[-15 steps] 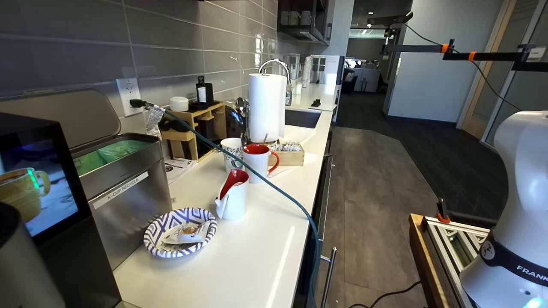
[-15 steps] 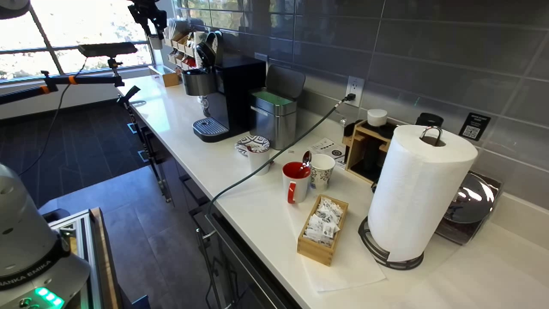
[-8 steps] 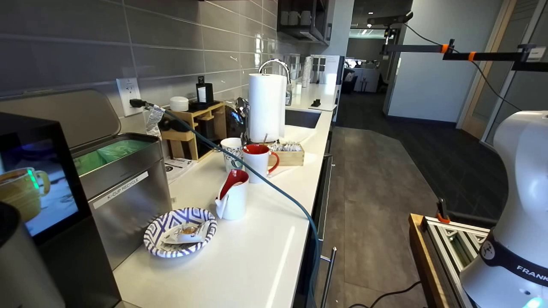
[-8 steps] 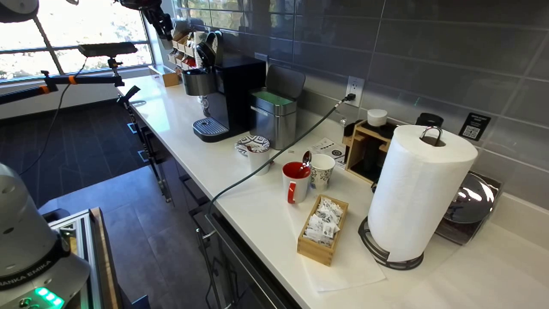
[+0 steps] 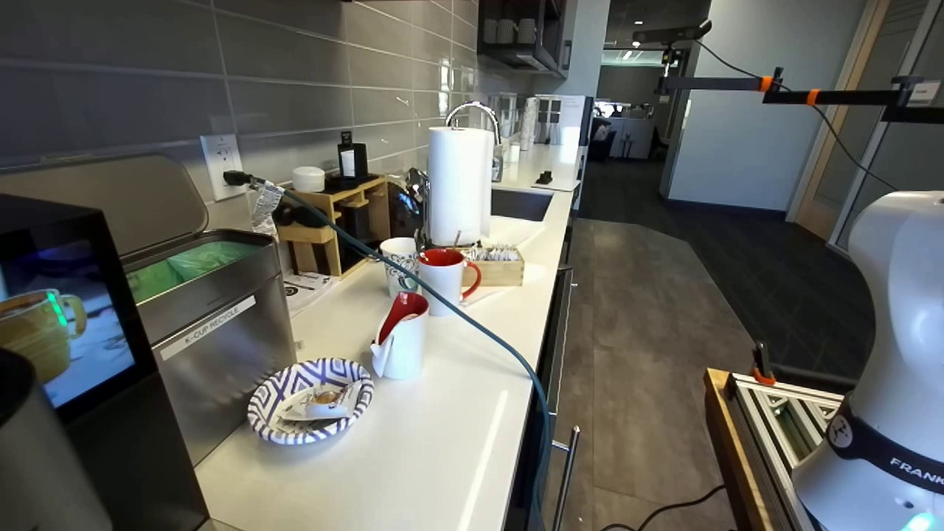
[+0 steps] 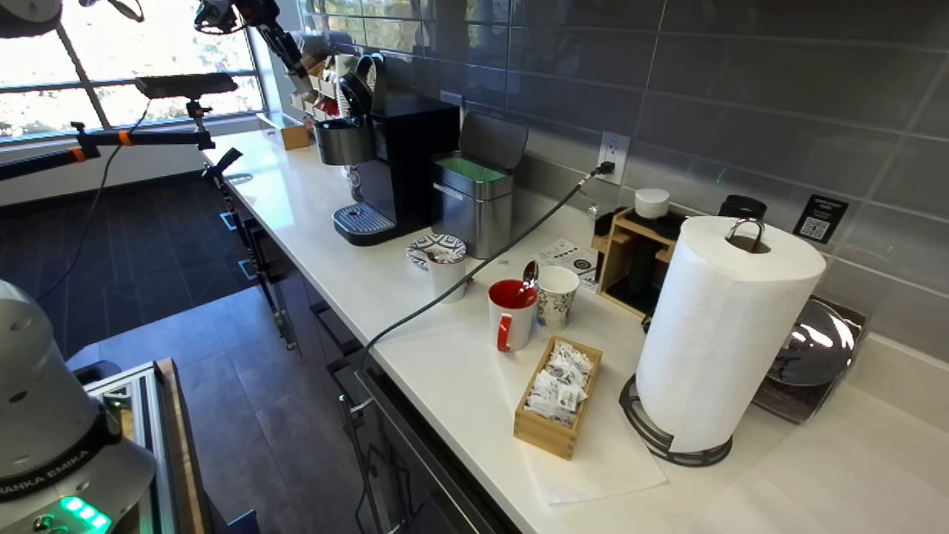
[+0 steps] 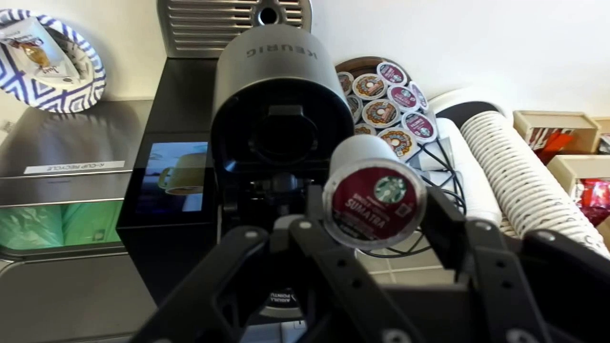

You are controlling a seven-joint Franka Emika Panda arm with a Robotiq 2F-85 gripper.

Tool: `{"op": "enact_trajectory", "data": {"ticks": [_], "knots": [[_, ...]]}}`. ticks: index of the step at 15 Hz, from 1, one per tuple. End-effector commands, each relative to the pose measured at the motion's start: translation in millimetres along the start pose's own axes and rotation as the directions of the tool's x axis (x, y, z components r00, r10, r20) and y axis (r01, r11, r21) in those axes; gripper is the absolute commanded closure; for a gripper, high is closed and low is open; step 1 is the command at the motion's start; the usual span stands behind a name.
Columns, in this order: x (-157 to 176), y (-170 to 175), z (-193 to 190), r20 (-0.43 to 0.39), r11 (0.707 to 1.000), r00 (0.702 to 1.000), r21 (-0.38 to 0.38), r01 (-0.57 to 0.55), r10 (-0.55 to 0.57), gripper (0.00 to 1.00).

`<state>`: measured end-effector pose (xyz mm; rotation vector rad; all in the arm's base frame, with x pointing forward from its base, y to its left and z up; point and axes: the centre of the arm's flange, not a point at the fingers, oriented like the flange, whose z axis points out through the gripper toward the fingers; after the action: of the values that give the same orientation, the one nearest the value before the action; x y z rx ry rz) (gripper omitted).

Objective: Put the coffee pod inside the coffeemaker chamber.

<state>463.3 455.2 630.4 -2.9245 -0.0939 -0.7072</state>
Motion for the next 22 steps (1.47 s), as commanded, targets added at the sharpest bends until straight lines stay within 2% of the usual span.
{"op": "enact_trajectory", "data": {"ticks": [1, 7, 22], "knots": [[-3, 3, 20, -0.008, 0.998, 1.0, -0.059, -0.03, 0.029, 0.71], [10, 19, 39, 0.0, 0.996, 1.0, -0.086, -0.029, 0.029, 0.71], [27, 15, 78, 0.046, 0.996, 0.999, -0.086, 0.03, -0.026, 0.71]]}}
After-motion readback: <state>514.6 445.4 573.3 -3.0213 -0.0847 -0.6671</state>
